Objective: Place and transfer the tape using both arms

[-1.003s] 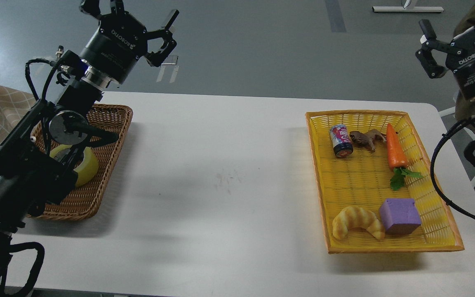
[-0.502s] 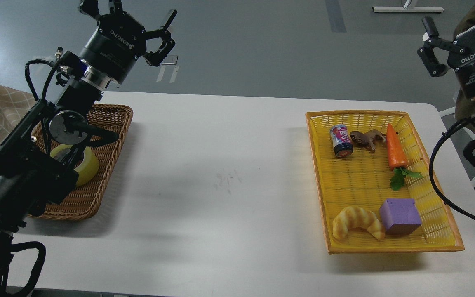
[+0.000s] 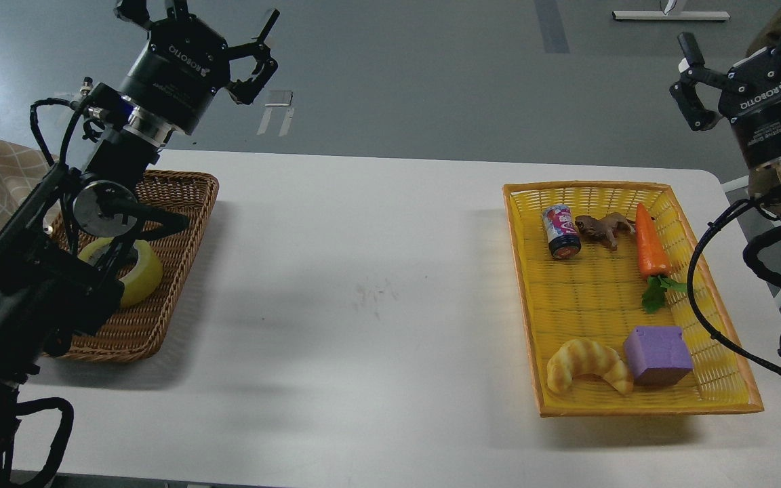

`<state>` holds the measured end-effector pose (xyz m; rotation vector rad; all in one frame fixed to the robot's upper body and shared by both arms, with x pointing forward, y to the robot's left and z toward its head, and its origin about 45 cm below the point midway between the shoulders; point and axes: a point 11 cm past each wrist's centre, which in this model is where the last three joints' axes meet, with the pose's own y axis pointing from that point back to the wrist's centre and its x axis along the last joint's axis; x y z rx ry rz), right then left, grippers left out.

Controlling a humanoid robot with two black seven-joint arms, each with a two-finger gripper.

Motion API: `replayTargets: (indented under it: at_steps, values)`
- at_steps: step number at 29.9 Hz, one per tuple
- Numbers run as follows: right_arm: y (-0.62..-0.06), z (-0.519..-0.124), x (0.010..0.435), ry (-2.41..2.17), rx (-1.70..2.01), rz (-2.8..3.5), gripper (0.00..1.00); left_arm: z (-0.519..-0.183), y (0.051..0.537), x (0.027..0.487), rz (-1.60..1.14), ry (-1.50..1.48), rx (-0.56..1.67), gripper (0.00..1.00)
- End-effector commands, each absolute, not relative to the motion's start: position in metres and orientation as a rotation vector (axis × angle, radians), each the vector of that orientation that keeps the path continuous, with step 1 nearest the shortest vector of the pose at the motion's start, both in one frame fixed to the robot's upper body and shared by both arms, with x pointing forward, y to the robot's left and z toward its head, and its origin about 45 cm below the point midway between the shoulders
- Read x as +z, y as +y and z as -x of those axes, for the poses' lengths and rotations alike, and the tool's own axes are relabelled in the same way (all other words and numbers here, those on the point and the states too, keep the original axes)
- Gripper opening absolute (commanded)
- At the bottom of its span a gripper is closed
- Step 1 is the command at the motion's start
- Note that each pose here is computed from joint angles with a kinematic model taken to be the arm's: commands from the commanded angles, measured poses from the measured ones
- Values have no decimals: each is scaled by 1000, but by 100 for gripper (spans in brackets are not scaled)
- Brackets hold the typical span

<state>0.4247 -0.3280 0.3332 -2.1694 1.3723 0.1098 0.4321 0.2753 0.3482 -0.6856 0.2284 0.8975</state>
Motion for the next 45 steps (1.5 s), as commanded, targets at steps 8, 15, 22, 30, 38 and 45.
replayTargets:
  at_steps: [8, 15, 22, 30, 38, 45]
  values:
    - [-334, -424, 335, 1384, 102, 2149, 100, -433, 278, 352, 703, 226, 902, 98]
    - [-334, -424, 334, 1384, 108, 2147, 100, -433, 278, 352, 703, 226, 902, 98]
    - [-335, -424, 334, 1387, 108, 2148, 100, -433, 278, 350, 703, 229, 903, 98]
    - [-334, -424, 333, 1387, 110, 2147, 100, -433, 277, 350, 705, 231, 900, 98]
    - [-334, -424, 333, 1387, 110, 2147, 100, -433, 279, 350, 708, 229, 905, 98]
    - [-335, -423, 330, 1392, 116, 2147, 100, -433, 278, 351, 711, 229, 904, 98]
